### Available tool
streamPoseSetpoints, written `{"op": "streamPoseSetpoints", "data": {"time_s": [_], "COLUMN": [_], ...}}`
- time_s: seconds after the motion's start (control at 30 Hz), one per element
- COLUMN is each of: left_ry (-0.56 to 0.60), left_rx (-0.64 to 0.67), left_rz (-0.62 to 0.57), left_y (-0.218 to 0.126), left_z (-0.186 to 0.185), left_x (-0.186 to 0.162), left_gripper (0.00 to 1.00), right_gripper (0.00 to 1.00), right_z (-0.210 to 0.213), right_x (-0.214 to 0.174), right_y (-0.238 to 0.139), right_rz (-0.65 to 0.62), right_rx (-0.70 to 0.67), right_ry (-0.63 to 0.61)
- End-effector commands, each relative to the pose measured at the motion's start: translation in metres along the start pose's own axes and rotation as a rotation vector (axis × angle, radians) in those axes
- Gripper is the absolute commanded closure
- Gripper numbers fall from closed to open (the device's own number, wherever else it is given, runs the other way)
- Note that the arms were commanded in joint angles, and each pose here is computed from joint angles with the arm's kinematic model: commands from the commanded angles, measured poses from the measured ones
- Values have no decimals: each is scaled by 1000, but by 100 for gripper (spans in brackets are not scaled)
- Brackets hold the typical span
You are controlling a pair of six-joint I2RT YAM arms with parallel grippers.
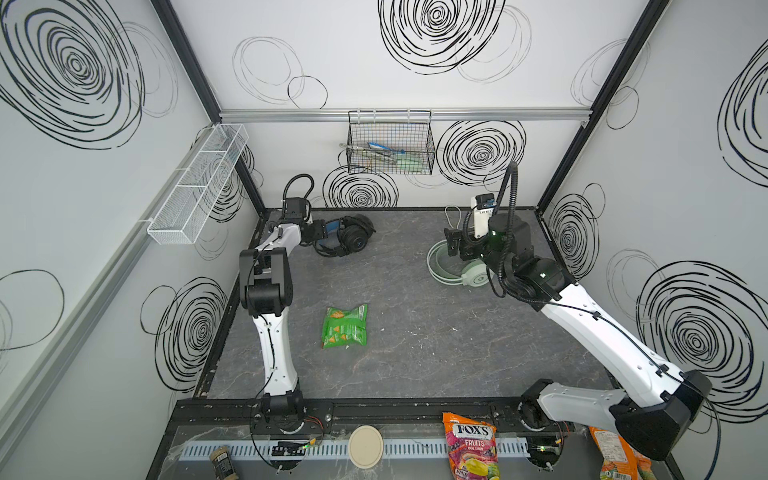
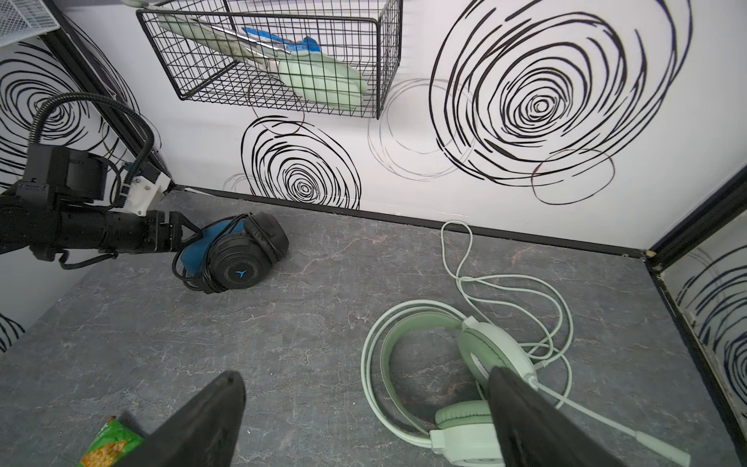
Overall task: Wrap the headphones
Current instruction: 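Carry the black headset farther from the robot with the left gripper and release it, then move both grippers over the mint-green headset's headband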
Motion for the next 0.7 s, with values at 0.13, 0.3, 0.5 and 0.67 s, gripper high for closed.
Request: {"op": "streamPoseSetpoints", "data": {"time_s": [0.13, 0.3, 0.5, 0.67], "left_ry": [-58, -38, 97, 152], "left_rx": [28, -2, -224, -519], "left_rz": [-129, -144, -59, 45], "left_y": [-108, -155, -191, -214], "left_z": [-4, -26, -121, -233], "left_x": [10, -41, -112, -170], "left_gripper": [2, 1, 1, 1], "right_gripper": [3, 3, 3, 3], "right_z": [-34, -69, -104, -133], "right_x": [-18, -26, -46, -75], "right_y": [13, 31, 64, 103], "right_rz": [92, 120, 191, 276], "right_rx": [-149, -227, -324, -358], "right_ry": [53, 129, 187, 278]}}
Point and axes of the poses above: each gripper's point midway between its finger pads, its own y axis out along the fingers, its own z axis along the line the jaws close on, x = y × z, the point moved 5 cm from there along -y, back along the fingers, and after that the axes turned 4 degrees about -y, right-handed, at the moved point
